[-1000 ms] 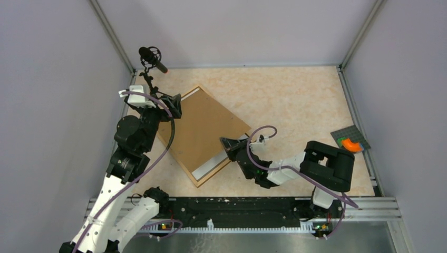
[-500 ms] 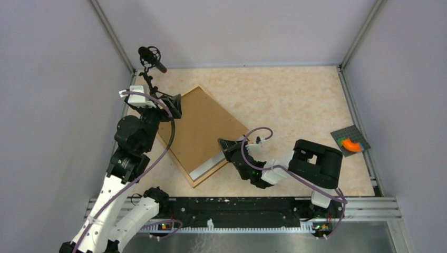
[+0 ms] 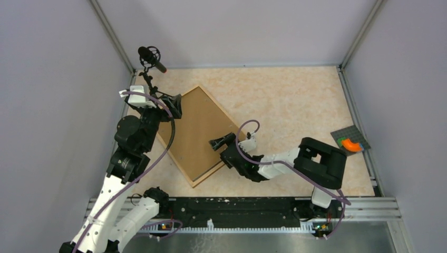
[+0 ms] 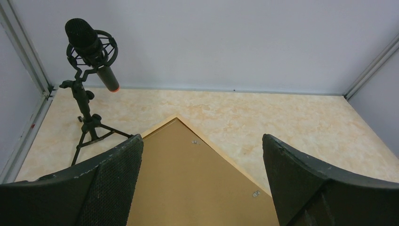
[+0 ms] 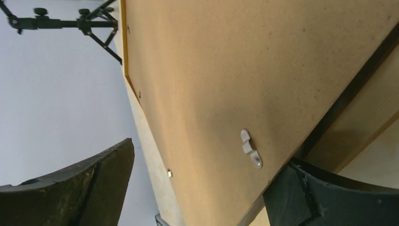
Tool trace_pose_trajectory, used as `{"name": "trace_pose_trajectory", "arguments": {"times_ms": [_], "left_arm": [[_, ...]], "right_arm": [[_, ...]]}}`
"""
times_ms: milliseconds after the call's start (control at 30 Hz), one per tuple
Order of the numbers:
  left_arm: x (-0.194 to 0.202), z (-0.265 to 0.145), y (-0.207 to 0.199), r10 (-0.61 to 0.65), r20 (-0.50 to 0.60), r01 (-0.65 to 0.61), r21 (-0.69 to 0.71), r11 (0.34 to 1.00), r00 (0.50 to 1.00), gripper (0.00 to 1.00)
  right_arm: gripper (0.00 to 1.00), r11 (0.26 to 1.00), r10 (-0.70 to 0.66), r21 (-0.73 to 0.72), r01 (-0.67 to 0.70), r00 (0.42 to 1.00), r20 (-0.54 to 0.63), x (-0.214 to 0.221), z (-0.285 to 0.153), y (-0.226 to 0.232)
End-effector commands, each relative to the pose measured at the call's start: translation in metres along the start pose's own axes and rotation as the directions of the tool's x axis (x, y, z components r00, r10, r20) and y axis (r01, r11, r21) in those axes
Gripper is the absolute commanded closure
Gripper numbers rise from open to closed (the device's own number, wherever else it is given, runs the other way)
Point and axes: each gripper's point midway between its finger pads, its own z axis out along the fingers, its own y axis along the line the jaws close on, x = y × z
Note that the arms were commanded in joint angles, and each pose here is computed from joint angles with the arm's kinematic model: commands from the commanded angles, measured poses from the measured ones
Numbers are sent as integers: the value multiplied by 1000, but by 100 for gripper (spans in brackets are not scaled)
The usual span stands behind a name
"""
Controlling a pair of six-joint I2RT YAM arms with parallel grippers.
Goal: Put the photo into the frame
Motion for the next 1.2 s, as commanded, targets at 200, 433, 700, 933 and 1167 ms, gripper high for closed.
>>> {"name": "trace_pose_trajectory", "arguments": {"times_ms": [200, 433, 700, 933, 1167], "left_arm": [[-5, 3, -6, -22, 29, 22, 28, 999, 999, 1], [-3, 5, -8, -26, 18, 25, 39, 999, 1000, 1], [7, 11, -6, -22, -9, 22, 29, 999, 1000, 1], [10, 13, -7, -24, -20, 25, 34, 999, 1000, 1], [11, 13, -7, -24, -20, 25, 35, 999, 1000, 1]], "right_arm": [[1, 871, -325, 333, 362, 932, -163, -11, -57, -24], [1, 656, -501, 465, 595, 803, -322, -25, -80, -67], [13, 712, -512, 387, 586, 810, -285, -14, -57, -73], [14, 626, -508, 524, 578, 811, -289, -21, -43, -104], [16, 545, -499, 588, 597, 795, -344, -20, -45, -122]]}}
